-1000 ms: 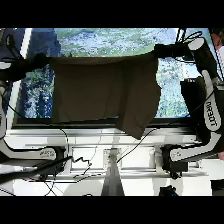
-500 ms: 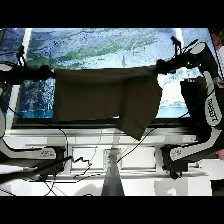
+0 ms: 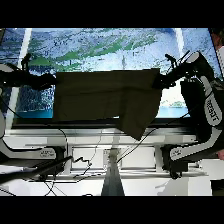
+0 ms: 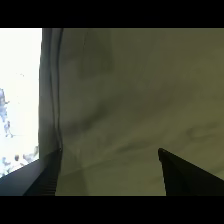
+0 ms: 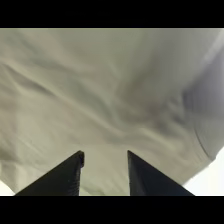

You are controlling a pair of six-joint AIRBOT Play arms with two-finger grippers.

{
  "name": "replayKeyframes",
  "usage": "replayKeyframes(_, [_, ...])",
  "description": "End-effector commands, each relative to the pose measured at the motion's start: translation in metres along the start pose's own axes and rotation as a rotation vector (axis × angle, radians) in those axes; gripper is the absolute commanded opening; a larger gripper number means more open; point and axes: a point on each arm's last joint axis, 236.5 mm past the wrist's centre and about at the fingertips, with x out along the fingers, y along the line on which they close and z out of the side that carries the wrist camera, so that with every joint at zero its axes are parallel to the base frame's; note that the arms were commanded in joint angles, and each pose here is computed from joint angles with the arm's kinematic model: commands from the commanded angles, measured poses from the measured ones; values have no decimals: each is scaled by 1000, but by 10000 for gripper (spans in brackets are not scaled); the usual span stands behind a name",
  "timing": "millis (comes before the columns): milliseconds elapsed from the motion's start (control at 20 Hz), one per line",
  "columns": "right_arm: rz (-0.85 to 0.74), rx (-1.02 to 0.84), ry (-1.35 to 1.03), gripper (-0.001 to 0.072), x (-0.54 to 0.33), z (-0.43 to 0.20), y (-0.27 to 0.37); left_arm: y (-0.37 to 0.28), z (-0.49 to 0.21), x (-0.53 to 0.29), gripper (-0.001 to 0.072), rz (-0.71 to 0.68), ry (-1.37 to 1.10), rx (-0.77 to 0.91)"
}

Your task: Fold the clothes and pants, and hang the long-sleeved shirts on hangers.

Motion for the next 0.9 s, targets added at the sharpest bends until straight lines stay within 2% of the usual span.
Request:
replayKeyframes(0, [-83,-11,198,303,-6,-47,-20,2,-6,-13,718,8,11,0])
replayKeyframes(50, [-99,-10,256,300,-10,-60,-23,4,-2,-22,718,19,-18,0])
replayKeyframes(150, [-97,-2,343,228,-17,-83,-21,5,3,-44,715,28,-62,-36])
replayKeyframes(350, [-91,17,325,222,-21,-118,-14,10,-7,-85,704,72,-99,-35])
replayKeyframes(400, [-76,43,336,221,-19,-138,-13,12,-7,-92,633,78,-119,-58])
replayKeyframes(500, [-31,103,295,226,-6,-170,-11,12,-10,-102,611,77,-146,-123])
replayKeyframes(600, [55,171,195,363,13,-183,2,6,-15,-108,611,79,-158,-131])
replayKeyframes(650, [71,188,156,403,22,-186,5,3,-18,-111,611,82,-166,-124])
replayKeyframes(850, [60,285,113,424,51,-197,-1,-10,-42,-111,592,76,-154,-118])
